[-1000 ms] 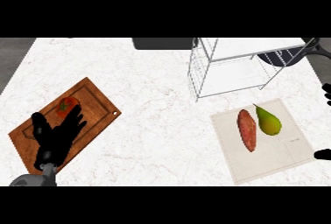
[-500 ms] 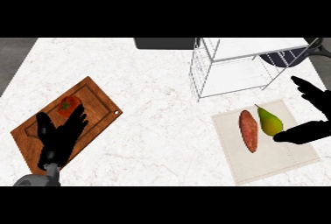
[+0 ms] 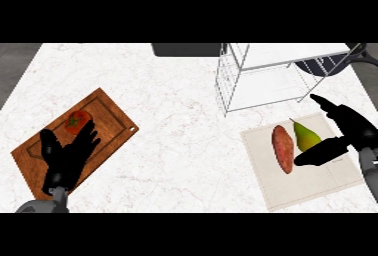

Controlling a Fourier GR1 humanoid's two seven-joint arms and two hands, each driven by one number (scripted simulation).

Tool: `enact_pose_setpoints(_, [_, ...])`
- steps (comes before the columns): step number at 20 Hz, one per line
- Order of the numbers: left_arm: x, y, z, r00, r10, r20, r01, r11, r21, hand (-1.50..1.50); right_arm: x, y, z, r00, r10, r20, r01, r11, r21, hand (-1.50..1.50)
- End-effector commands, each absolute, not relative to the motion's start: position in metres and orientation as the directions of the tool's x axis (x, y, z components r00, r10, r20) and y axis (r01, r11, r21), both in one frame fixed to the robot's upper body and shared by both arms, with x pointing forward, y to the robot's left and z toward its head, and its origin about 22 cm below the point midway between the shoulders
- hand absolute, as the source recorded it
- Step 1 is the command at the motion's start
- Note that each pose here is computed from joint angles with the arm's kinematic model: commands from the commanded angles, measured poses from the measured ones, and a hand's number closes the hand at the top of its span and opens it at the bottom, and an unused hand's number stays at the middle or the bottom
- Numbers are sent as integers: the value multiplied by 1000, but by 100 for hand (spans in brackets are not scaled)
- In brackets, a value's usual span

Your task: Pick the sweet potato from the placemat and place it in the tiered shelf

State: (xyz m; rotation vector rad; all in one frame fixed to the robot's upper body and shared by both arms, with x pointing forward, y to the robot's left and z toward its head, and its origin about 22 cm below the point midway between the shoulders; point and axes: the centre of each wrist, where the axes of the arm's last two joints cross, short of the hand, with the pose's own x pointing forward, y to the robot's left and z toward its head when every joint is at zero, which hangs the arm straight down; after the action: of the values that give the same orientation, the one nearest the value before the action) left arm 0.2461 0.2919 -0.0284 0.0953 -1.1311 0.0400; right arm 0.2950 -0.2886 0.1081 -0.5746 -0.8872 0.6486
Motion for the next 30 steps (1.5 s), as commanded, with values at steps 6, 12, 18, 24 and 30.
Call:
enact_pose_setpoints(6, [245,279,-14,437,-16,899,-91,994,61,0,298,-282,97,520,735,436,-240,615,-751,-150])
enact_pose_setpoints(12, [253,297,-30,454,-6,891,-84,995,50,0,296,-249,71,522,742,421,-251,605,-756,-150])
enact_pose_setpoints(18, [242,287,-37,446,-13,895,-83,995,56,0,289,-245,30,541,747,385,-264,586,-766,-150])
enact_pose_setpoints(24, [257,300,-34,430,4,903,-79,996,33,0,303,-272,21,557,768,315,-276,529,-802,-150])
enact_pose_setpoints(30, [239,293,-32,438,-2,899,-94,994,48,0,295,-277,2,529,755,387,-210,559,-802,-150])
